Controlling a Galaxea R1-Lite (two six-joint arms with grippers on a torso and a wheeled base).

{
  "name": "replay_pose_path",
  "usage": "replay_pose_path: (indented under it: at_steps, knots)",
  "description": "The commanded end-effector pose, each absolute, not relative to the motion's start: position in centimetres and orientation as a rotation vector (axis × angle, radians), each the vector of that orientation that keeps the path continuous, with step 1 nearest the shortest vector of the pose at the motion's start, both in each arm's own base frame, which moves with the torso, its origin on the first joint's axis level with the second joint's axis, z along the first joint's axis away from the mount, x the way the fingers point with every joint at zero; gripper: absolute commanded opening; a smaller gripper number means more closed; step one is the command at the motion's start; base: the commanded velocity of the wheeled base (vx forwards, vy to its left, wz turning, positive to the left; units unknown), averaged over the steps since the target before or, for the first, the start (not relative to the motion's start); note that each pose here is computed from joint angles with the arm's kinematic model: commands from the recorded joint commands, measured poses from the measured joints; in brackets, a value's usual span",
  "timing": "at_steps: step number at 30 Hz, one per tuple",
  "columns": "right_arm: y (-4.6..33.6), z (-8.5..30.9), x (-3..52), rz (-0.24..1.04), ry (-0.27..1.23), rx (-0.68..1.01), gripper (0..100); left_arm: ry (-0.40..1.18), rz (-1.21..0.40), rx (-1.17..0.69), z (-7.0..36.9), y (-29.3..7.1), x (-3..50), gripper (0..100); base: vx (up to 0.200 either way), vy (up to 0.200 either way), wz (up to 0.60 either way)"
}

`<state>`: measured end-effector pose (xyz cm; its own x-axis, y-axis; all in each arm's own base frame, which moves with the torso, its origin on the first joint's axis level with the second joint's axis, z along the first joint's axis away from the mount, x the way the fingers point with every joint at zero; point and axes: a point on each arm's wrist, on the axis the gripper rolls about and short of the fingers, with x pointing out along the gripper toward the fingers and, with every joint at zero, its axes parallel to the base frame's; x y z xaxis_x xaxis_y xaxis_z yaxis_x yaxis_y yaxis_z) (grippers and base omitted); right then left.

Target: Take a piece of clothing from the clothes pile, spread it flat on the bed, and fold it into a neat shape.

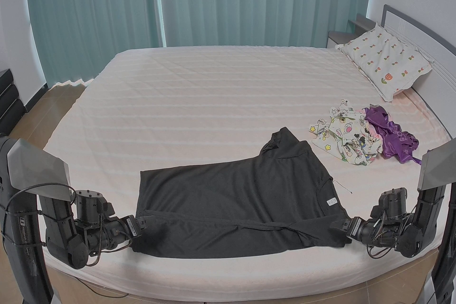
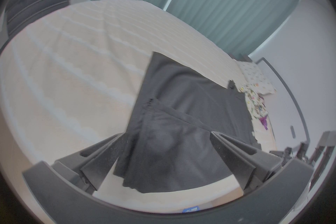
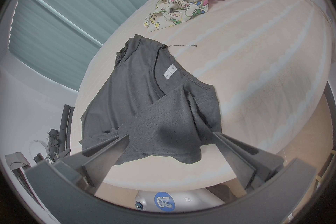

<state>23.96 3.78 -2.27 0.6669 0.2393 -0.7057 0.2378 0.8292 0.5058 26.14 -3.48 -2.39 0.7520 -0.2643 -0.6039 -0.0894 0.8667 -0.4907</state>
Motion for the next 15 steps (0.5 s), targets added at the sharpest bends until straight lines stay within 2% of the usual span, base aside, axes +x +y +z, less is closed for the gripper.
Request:
replay_pose_path:
  at_steps: [1, 15]
  knots:
    - [4.0, -2.4, 23.3, 0.016, 0.860, 0.607, 100, 0.717, -0.182, -0.475, -2.5, -3.4, 27.1, 100, 0.000, 0.000, 0.00]
    - [4.4, -2.5, 23.3, 0.035, 0.863, 0.594, 100, 0.794, -0.171, -0.429, -4.3, -3.2, 26.1, 100, 0.000, 0.000, 0.00]
